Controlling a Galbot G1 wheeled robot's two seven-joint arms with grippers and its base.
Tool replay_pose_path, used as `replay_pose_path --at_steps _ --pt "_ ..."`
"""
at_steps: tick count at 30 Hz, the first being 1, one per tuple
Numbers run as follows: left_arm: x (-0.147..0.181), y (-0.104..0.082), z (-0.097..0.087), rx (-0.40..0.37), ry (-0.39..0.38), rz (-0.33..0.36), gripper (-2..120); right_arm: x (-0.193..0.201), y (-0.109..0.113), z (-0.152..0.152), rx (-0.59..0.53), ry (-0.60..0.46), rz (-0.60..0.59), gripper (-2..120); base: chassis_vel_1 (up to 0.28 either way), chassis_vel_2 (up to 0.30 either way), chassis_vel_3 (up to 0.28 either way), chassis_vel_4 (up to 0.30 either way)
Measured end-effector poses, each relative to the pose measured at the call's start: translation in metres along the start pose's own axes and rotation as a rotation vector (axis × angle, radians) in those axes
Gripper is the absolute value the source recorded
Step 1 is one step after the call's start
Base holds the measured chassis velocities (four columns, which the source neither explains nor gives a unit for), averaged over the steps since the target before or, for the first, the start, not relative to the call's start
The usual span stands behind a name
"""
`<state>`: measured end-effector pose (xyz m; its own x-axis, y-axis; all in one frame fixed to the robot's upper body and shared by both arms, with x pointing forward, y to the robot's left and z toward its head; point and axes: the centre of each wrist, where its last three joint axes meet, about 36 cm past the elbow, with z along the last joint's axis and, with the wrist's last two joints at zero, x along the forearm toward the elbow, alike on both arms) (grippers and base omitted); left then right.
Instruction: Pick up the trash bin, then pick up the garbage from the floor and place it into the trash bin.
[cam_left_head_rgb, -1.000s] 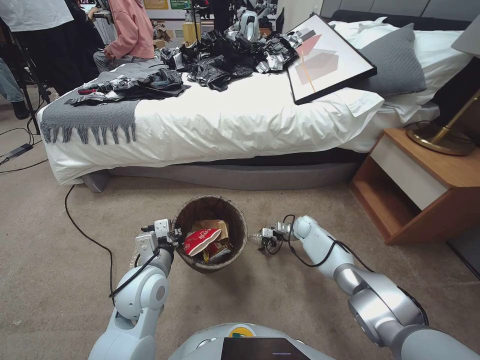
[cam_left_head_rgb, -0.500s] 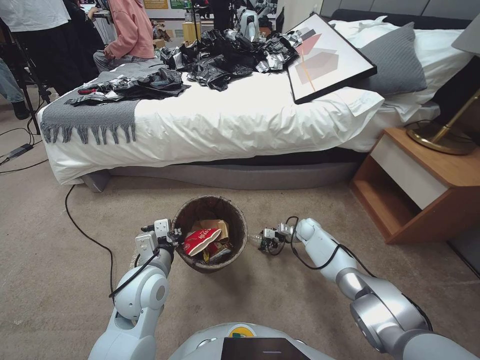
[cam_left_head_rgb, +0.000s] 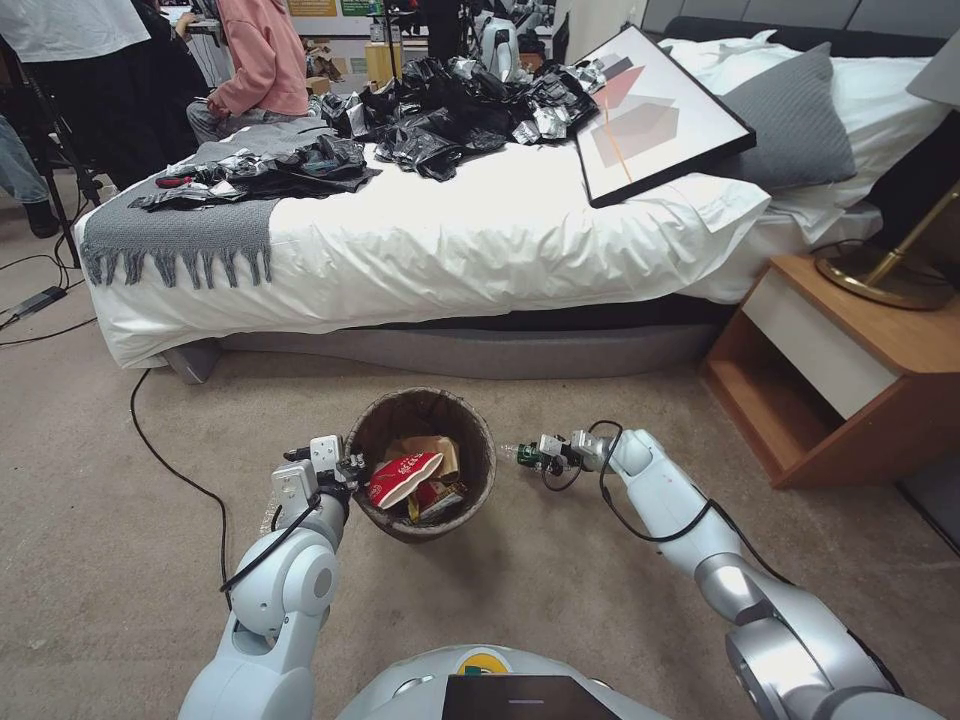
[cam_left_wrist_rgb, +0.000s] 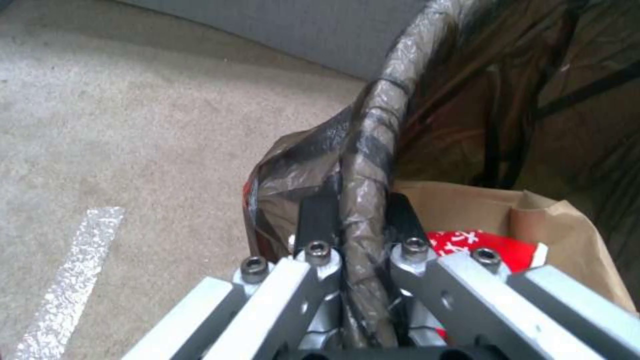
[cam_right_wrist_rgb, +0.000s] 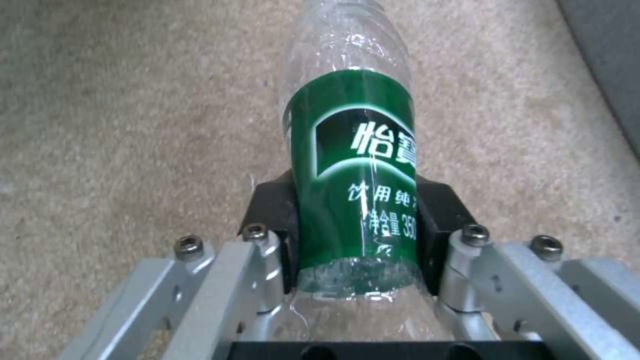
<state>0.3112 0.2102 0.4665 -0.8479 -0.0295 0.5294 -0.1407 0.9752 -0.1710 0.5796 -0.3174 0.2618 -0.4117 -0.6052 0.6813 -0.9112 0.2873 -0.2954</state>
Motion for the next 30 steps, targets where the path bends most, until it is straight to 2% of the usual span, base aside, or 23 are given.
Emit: replay_pose_path --at_steps 9,11,12,14,15,16,18,19,20,22,23,24,26,28,30 --pt "0.001 0.003 -0.001 -0.003 -0.005 -0.008 2 0.002 -0.003 -0.006 -0.009 -0.023 0.015 28 0.0 0.0 0.0 0.0" --pt "0.001 0.003 -0.002 -0.001 -0.006 -0.007 2 0.01 -0.008 -0.013 -0.035 -0.063 0.094 28 0.0 0.0 0.0 0.0" --pt "0.001 0.003 -0.002 -0.001 -0.006 -0.007 2 0.01 -0.008 -0.013 -0.035 -0.063 0.094 28 0.0 0.0 0.0 0.0" --pt "0.0 0.004 -0.003 -0.001 -0.008 -0.007 2 0.021 -0.012 -0.021 -0.076 -0.095 0.211 28 0.0 0.0 0.0 0.0" --pt "0.0 0.004 -0.003 -0.001 -0.008 -0.007 2 0.021 -0.012 -0.021 -0.076 -0.095 0.211 28 0.0 0.0 0.0 0.0" --pt "0.0 0.004 -0.004 0.0 -0.01 -0.007 2 0.027 -0.013 -0.024 -0.102 -0.113 0.268 28 0.0 0.0 0.0 0.0" --pt "0.0 0.004 -0.005 0.002 -0.014 -0.005 2 0.039 -0.015 -0.033 -0.177 -0.142 0.399 28 0.0 0.0 0.0 0.0" --pt "0.0 0.004 -0.006 0.003 -0.015 -0.003 2 0.048 -0.014 -0.044 -0.256 -0.142 0.522 28 0.0 0.0 0.0 0.0" --pt "0.0 0.004 -0.006 0.003 -0.015 -0.003 2 0.048 -0.014 -0.044 -0.256 -0.142 0.522 28 0.0 0.0 0.0 0.0" --pt "-0.001 0.004 -0.006 0.004 -0.016 -0.002 2 0.06 -0.013 -0.064 -0.389 -0.131 0.685 28 0.0 0.0 0.0 0.0" --pt "-0.001 0.004 -0.006 0.004 -0.016 -0.002 2 0.06 -0.013 -0.064 -0.389 -0.131 0.685 28 0.0 0.0 0.0 0.0" --pt "-0.001 0.004 -0.006 0.004 -0.017 -0.001 2 0.067 -0.011 -0.075 -0.444 -0.139 0.747 28 0.0 0.0 0.0 0.0" --pt "-0.001 0.004 -0.006 0.005 -0.017 0.0 2 0.083 -0.009 -0.09 -0.483 -0.188 0.813 28 0.0 0.0 0.0 0.0" --pt "-0.001 0.004 -0.007 0.004 -0.018 0.0 2 0.089 -0.008 -0.095 -0.489 -0.212 0.829 28 0.0 0.0 0.0 0.0" --pt "0.001 0.004 -0.007 0.003 -0.02 0.001 2 0.107 -0.002 -0.109 -0.494 -0.301 0.854 28 0.0 0.0 0.0 0.0"
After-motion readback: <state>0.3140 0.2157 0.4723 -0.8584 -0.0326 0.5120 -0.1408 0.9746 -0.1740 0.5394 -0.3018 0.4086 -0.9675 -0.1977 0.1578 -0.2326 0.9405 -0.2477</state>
